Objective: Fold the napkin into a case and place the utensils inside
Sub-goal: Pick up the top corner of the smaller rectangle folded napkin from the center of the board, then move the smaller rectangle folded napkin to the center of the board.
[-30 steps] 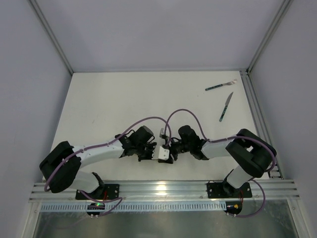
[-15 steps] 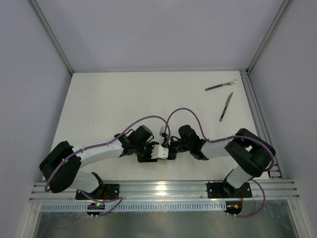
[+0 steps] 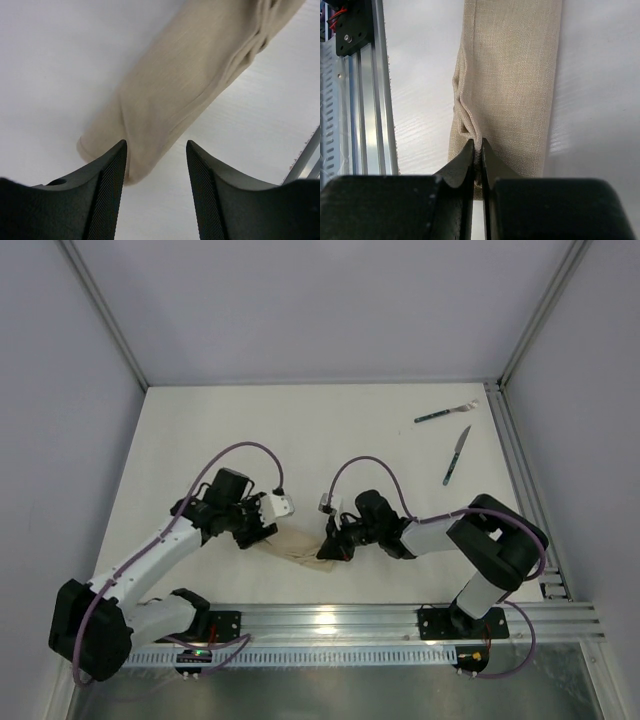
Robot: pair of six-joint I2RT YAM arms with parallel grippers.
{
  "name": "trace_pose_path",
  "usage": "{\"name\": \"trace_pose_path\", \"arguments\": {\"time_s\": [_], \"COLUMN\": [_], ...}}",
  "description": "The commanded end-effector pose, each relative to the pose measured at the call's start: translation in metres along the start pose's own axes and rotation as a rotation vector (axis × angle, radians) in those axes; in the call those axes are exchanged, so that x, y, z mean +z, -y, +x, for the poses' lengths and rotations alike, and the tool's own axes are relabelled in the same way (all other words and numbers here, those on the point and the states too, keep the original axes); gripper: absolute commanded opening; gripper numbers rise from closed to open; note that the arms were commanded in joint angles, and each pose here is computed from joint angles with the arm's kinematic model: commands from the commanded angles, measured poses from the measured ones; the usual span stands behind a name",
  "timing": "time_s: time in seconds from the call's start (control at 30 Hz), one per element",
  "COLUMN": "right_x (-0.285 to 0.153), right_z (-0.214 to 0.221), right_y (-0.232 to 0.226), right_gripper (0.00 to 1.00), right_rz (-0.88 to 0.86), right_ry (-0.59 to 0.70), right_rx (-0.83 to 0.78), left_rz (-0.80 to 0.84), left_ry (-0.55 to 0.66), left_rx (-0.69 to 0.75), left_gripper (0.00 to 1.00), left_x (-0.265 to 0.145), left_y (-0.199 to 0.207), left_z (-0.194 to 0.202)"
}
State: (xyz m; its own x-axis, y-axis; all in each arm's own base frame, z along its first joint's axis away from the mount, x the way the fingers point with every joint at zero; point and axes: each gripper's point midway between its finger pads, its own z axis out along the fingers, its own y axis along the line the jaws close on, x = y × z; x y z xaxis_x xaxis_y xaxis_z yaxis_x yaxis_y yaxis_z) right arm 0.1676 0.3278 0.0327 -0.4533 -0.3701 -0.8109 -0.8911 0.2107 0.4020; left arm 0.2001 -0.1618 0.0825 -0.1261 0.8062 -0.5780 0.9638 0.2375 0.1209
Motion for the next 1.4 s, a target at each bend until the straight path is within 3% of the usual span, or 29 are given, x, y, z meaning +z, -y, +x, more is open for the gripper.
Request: {"name": "trace_pose_path", "arguments": {"time_s": [0.0,0.17,0.37,0.63,0.7,0.8,0.87,0.93,1.17,1.37], "right_x": [0.006,0.010,0.013,0.012,0.013,0.014,0.016,0.019,0.030,0.038], "right_z": [-0.011,-0.010,-0.010,-0.010,-0.012,-0.018,-0.025,-0.028,-0.034,-0.037], "right_y": [0.003,0.002,-0.002,-0.003,-0.003,-0.002,-0.002,-0.003,0.002,0.010], "right_gripper": [0.06,0.05,0.05,0.05,0.05,0.05,0.05,0.05,0.05,0.04], "right_rz": [0.006,0.007,0.001,0.010,0.008,0.016,0.014,0.013,0.030,0.062], "right_ry": [0.005,-0.022,-0.033,-0.035,-0.036,-0.030,-0.024,-0.029,-0.056,-0.054], "right_rx": [-0.020,-0.026,-0.034,-0.034,-0.036,-0.032,-0.036,-0.036,0.008,0.071], "left_rz": [-0.106,-0.220,-0.188,-0.058,-0.030,0.023,0.038,0.033,-0.126,-0.156], "left_ry": [-0.105,-0.091,-0.131,-0.212,-0.250,-0.288,-0.286,-0.279,-0.242,-0.220], "left_rx": [-0.185,-0.465,-0.645,-0.691,-0.689,-0.694,-0.692,-0.694,-0.662,-0.592], "left_gripper": [0.54,0.67,0.60,0.56,0.51,0.32,0.11,0.00,0.00,0.00], "left_x": [-0.026,-0.034,-0.027,-0.010,-0.004,0.007,0.012,0.019,0.030,0.045], "left_y": [-0.017,-0.060,-0.083,-0.065,-0.061,-0.054,-0.058,-0.068,-0.141,-0.188], "left_z": [0.031,0.053,0.072,0.091,0.100,0.110,0.108,0.107,0.095,0.080]}}
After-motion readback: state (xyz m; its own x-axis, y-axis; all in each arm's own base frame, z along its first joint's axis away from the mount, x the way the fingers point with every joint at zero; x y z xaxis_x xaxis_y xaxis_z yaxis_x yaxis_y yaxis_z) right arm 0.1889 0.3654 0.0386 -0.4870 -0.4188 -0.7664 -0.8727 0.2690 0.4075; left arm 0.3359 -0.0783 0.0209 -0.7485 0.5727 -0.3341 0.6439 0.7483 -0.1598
